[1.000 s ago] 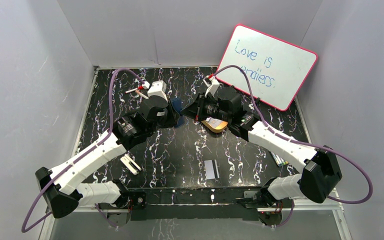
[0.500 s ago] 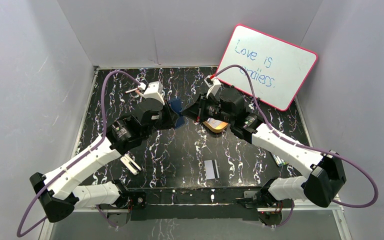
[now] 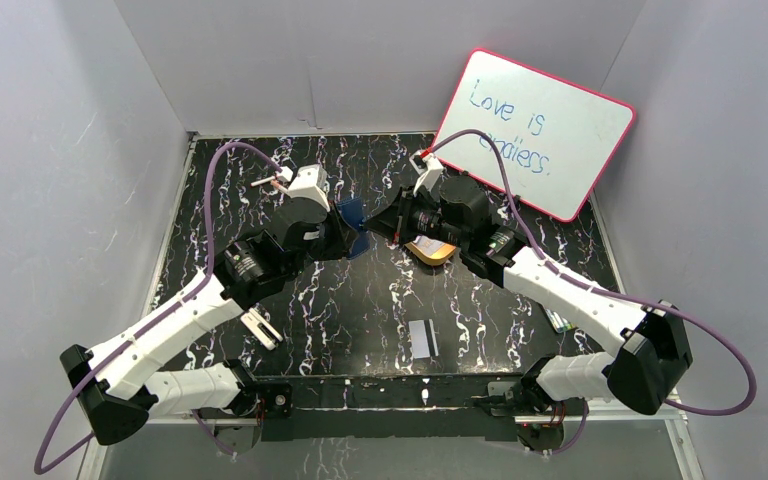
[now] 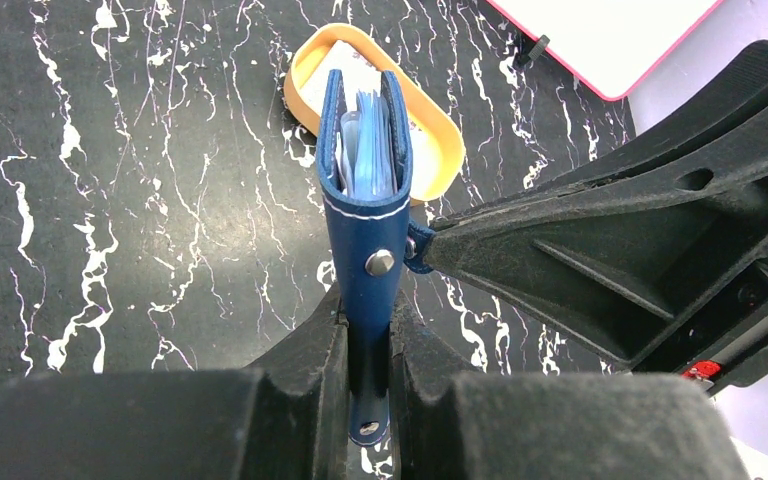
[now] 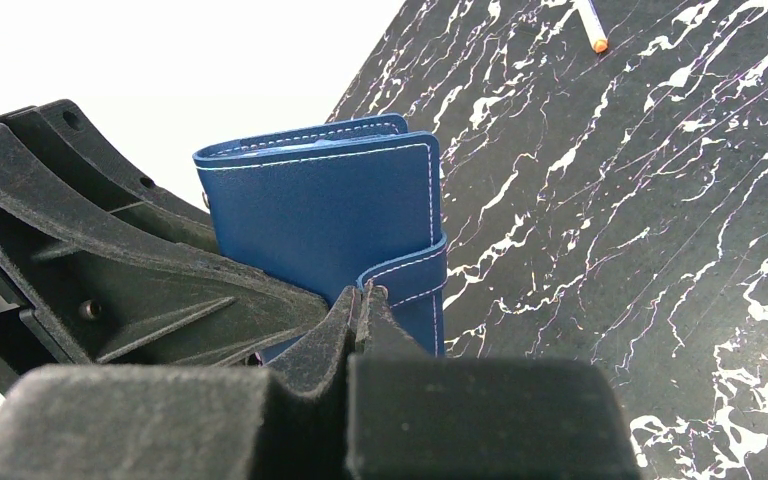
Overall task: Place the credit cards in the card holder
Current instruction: Close the card holder.
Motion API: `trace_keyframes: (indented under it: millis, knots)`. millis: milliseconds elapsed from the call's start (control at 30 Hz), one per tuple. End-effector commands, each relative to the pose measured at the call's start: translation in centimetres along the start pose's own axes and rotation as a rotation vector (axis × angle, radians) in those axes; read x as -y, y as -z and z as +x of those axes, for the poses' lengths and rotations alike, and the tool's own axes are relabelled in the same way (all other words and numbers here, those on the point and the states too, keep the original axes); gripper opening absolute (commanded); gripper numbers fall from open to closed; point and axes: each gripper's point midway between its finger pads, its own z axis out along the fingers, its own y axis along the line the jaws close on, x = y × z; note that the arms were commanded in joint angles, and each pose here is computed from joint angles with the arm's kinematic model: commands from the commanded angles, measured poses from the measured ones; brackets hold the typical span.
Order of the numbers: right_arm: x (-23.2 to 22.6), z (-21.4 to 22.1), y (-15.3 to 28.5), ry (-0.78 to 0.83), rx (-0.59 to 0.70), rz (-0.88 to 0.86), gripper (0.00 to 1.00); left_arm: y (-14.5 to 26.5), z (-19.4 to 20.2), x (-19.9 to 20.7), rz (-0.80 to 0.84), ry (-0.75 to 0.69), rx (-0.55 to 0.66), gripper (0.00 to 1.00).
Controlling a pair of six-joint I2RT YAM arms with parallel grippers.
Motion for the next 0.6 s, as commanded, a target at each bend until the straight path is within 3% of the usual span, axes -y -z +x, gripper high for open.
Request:
trace_keyframes:
  millis: [0,567]
  knots:
    - [-3.1,-2.9,0.7,0.034,0.079,-0.082,0.00,0.8,-1.3,0.8,0.041,0.009,0.047,0.00]
    - [-2.6,-2.3,-0.1,0.019,0.058,-0.076,0.00,1.1,-1.3,2.4,0.124,0.030,0.039,0.00]
